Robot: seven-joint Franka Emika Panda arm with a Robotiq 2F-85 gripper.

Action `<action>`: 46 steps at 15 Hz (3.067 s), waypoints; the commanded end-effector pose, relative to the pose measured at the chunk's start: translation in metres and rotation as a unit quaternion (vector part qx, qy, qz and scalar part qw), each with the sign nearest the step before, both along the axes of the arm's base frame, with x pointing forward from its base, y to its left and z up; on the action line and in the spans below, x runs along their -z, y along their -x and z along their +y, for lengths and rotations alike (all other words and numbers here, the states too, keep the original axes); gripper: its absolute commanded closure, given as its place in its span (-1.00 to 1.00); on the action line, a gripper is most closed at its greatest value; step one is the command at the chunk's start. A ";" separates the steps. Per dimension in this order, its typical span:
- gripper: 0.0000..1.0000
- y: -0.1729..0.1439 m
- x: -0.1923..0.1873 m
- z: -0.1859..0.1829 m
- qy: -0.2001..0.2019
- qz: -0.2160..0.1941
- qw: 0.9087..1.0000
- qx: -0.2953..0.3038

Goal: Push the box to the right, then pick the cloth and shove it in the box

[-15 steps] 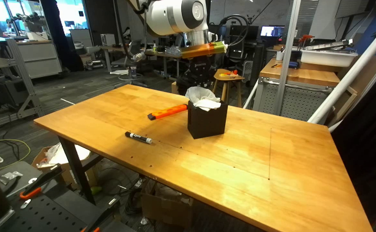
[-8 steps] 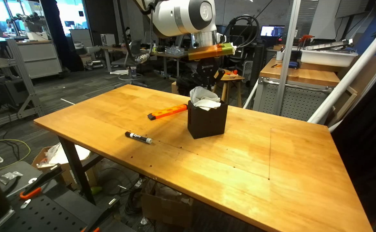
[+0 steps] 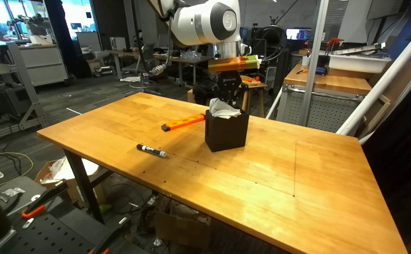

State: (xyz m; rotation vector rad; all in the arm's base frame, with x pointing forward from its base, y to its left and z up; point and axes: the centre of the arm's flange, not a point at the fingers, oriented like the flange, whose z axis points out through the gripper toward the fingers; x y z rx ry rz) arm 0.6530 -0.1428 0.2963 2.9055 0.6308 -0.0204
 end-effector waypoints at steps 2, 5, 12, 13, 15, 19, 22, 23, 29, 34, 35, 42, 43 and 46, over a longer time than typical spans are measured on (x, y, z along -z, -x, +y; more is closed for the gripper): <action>1.00 -0.002 0.019 -0.009 -0.013 0.015 1.000 0.003; 1.00 -0.004 0.033 -0.013 -0.024 0.027 0.999 0.005; 1.00 -0.014 0.058 -0.022 -0.066 0.045 0.997 0.001; 1.00 -0.016 0.061 -0.023 -0.073 0.047 0.996 -0.001; 1.00 -0.019 0.068 -0.024 -0.085 0.052 0.995 -0.006; 1.00 -0.022 0.077 -0.020 -0.093 0.068 0.993 -0.011; 1.00 -0.021 0.071 -0.021 -0.086 0.070 0.994 -0.005; 1.00 -0.020 0.067 -0.022 -0.084 0.070 0.994 -0.002; 1.00 -0.011 0.035 -0.021 -0.065 0.047 0.997 -0.009; 1.00 -0.001 0.002 -0.018 -0.040 0.026 0.999 -0.025; 1.00 0.001 -0.003 -0.016 -0.035 0.023 0.999 -0.027; 1.00 0.033 -0.009 0.011 -0.031 0.016 0.999 -0.014; 1.00 0.037 -0.008 0.016 -0.033 0.016 0.999 -0.013; 1.00 0.045 -0.006 0.030 -0.036 0.018 0.999 -0.012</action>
